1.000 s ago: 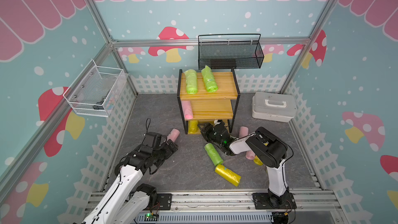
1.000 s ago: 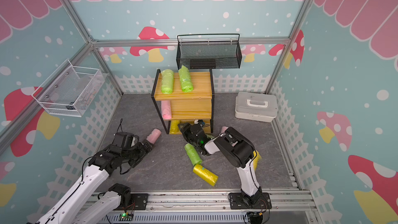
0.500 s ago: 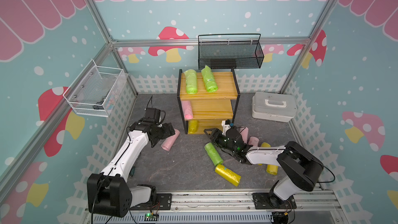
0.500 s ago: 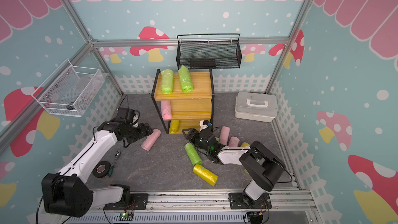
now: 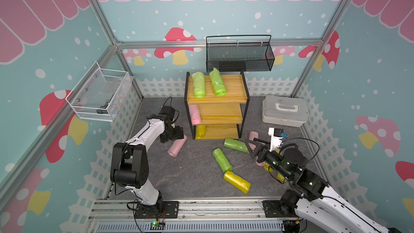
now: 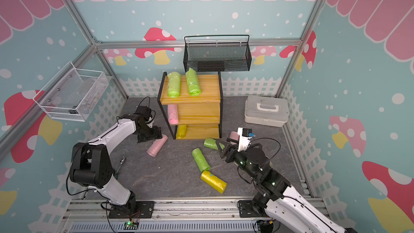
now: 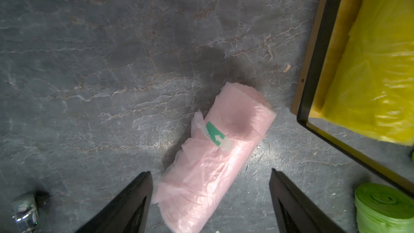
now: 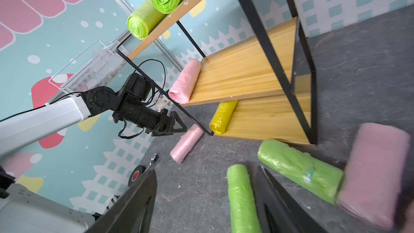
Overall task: Sort the rolls of trash bags by color and place them on the shelf
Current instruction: Place the roll of trash bags on the shelf, then pick up the roll of trash bags from the center of the board.
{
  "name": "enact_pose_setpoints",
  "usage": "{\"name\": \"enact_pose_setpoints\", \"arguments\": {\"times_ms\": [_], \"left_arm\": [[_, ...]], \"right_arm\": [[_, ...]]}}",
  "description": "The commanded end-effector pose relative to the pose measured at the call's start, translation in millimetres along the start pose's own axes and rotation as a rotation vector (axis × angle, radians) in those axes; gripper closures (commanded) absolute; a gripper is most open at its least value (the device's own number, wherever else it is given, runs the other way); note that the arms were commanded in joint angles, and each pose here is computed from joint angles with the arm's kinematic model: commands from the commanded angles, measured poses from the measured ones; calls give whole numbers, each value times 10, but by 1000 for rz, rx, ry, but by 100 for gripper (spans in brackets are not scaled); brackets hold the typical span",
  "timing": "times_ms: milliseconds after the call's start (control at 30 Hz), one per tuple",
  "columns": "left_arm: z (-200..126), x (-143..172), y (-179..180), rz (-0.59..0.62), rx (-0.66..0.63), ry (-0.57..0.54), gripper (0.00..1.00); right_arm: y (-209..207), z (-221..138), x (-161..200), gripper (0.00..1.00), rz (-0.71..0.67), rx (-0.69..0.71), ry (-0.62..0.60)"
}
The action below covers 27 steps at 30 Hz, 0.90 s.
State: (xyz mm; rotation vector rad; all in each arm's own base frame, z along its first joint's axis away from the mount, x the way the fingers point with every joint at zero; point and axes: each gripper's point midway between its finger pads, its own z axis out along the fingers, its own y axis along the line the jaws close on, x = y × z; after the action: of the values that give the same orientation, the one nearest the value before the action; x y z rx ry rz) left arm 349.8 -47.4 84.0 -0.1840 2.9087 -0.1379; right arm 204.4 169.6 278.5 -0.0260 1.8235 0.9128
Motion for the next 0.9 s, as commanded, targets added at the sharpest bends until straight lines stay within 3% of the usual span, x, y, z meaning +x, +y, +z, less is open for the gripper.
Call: {"name": "enact_pose_setpoints", "arguments": {"times_ms": [0, 200, 400, 567, 833, 867], "left_arm": [[76, -95, -62, 75, -23, -4, 15], [380, -128, -145, 100, -30, 62, 15], [634, -62, -38, -4, -53, 132, 21], [812, 119, -10, -90, -54, 202, 43], [810, 329, 28, -226, -40, 212, 100], [773, 354, 29, -238, -34, 202, 100]], "right_arm": [[-462, -200, 406, 25, -118, 161, 130], [-521, -309, 534, 25, -111, 149, 156], [-470, -279, 527, 25, -170, 150, 204], [-459, -248, 527, 27, -182, 158, 222], [-533, -227, 606, 29, -159, 203, 268], [-544, -224, 614, 28, -170, 212, 280]]}}
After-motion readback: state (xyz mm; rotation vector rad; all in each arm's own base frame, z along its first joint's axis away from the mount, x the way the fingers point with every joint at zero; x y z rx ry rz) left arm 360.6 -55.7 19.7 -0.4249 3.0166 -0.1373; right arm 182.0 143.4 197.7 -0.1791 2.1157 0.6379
